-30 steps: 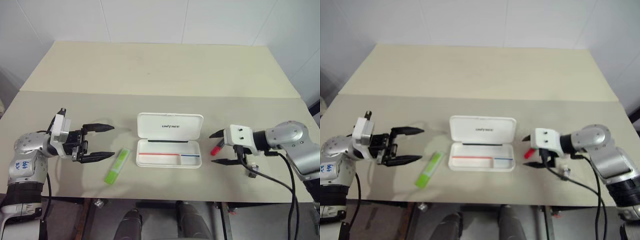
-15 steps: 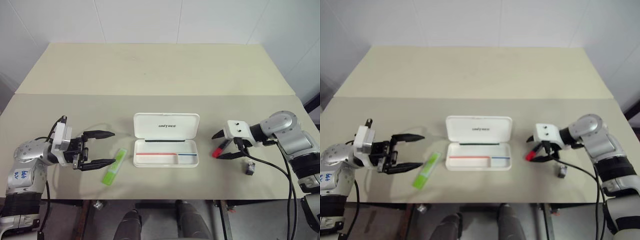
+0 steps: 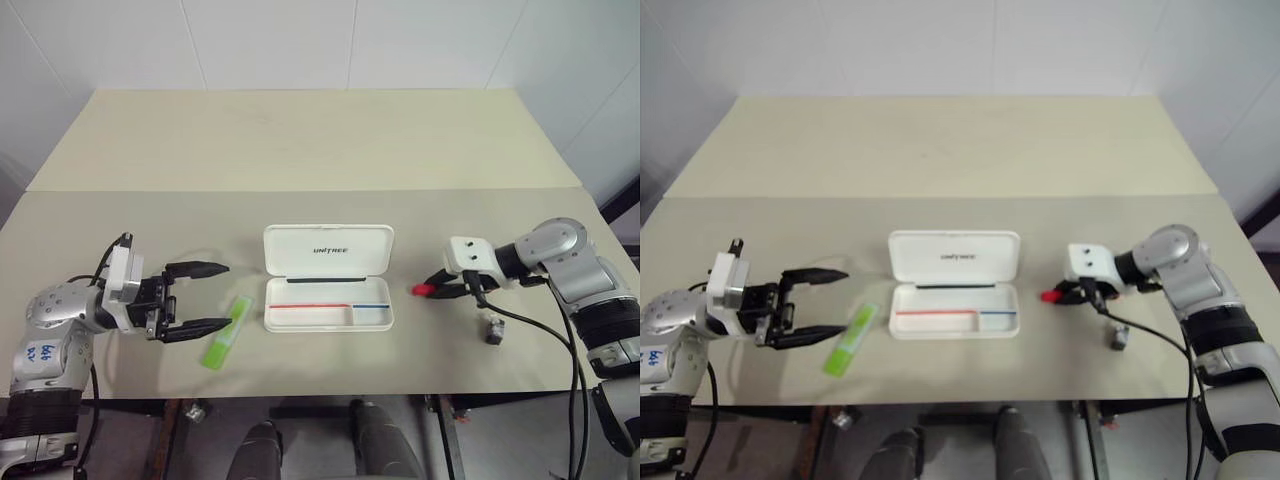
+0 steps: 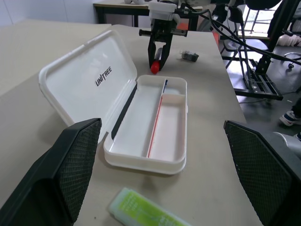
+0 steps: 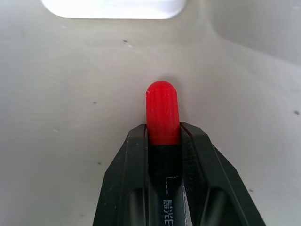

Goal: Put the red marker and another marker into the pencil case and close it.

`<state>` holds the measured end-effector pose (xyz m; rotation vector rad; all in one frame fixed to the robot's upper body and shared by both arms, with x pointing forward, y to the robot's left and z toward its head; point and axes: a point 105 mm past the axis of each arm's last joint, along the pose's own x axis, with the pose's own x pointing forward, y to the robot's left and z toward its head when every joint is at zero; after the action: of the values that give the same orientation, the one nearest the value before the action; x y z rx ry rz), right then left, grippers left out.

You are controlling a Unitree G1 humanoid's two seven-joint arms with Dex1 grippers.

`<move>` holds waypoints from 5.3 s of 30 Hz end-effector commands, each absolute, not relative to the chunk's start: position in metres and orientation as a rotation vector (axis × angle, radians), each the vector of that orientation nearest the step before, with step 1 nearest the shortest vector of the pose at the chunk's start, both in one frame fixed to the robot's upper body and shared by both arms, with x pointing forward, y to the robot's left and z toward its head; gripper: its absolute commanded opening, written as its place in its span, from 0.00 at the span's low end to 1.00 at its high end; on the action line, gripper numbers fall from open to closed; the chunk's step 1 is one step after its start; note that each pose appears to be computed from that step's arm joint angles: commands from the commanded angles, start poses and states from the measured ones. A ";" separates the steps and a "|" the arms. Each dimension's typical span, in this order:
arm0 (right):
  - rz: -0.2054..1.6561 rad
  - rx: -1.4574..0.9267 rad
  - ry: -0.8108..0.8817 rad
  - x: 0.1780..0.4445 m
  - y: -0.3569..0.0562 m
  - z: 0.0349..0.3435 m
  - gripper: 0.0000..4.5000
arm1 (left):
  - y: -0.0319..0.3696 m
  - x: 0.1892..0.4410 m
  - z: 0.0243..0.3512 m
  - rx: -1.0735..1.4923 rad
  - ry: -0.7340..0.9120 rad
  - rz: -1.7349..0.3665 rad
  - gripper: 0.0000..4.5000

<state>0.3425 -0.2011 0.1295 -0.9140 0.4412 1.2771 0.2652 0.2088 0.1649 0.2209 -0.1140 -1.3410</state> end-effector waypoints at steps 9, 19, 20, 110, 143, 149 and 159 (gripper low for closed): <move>1.074 -1.013 0.229 0.347 -0.183 0.194 0.13 | 0.204 0.273 0.173 0.231 -0.150 -1.375 1.00; 1.137 -0.916 0.208 0.292 -0.132 0.207 0.13 | 0.202 0.276 0.173 0.224 -0.148 -1.403 1.00; 1.155 -0.900 0.195 0.286 -0.123 0.208 0.13 | 0.201 0.276 0.173 0.225 -0.147 -1.404 1.00; 1.291 -0.636 0.094 0.267 -0.109 0.195 1.00 | 0.206 0.253 0.087 0.152 0.580 -0.683 0.64; 1.234 -0.476 -0.015 0.249 -0.144 0.178 1.00 | 0.159 0.272 0.217 0.419 0.011 -1.246 0.26; 1.207 -0.489 -0.004 0.250 -0.153 0.177 1.00 | 0.131 0.264 0.196 0.512 0.128 -1.365 0.26; 1.164 -0.501 0.007 0.252 -0.163 0.175 1.00 | 0.092 0.263 0.183 0.566 0.123 -1.438 0.26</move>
<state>0.2520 -0.1600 0.1639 -0.4608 0.0504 1.1826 0.2642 0.0988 0.1778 0.5113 0.1639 -1.4355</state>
